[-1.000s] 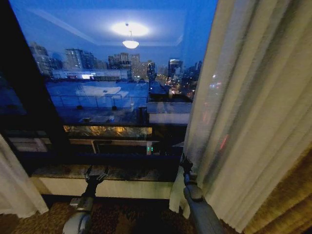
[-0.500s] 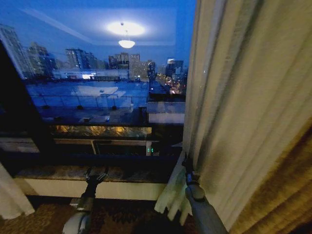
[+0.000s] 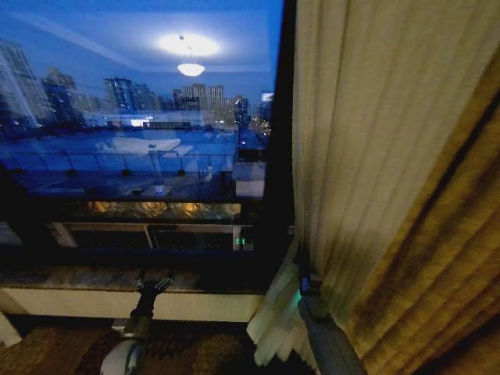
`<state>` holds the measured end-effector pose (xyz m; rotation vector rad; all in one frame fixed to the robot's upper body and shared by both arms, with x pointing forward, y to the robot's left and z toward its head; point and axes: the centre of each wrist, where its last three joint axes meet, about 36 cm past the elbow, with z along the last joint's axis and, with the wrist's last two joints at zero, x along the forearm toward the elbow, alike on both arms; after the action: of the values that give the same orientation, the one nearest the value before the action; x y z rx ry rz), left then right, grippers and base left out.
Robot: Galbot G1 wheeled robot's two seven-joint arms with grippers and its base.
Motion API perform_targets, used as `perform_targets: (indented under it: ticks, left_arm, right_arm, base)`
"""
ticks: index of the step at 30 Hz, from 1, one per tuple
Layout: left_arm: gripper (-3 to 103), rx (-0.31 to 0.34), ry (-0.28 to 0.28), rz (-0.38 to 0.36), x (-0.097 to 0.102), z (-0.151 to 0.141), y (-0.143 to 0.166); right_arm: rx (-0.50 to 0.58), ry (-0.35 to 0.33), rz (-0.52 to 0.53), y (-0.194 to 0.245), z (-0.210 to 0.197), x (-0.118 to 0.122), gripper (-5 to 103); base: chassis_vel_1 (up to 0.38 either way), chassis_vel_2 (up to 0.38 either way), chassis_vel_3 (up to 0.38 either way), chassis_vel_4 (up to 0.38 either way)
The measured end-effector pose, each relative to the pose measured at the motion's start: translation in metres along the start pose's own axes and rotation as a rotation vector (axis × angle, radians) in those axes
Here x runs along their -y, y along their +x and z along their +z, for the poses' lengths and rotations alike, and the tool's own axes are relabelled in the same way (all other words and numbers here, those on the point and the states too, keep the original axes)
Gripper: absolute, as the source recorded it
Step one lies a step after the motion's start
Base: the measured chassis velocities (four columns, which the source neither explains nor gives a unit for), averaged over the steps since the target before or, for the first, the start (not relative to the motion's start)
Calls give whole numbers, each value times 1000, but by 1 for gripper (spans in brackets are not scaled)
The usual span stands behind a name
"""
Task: Open the curtains by pulling them apart, changing their state from closed to fully open.
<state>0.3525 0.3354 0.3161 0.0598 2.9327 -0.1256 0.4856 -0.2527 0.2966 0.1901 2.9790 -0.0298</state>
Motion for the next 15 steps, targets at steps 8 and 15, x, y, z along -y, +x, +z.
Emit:
perform_targets:
  ticks: [8,15]
  left_arm:
    - [100,0,-1,-1,0,0,0]
    - [100,0,-1,-1,0,0,0]
  right_arm:
    - [-45,30,9,2,5,12,0]
    - [-74,63,96,-8,12,58,0]
  base:
    - [9,-5,1,-4]
    - [35,22,-17,-16]
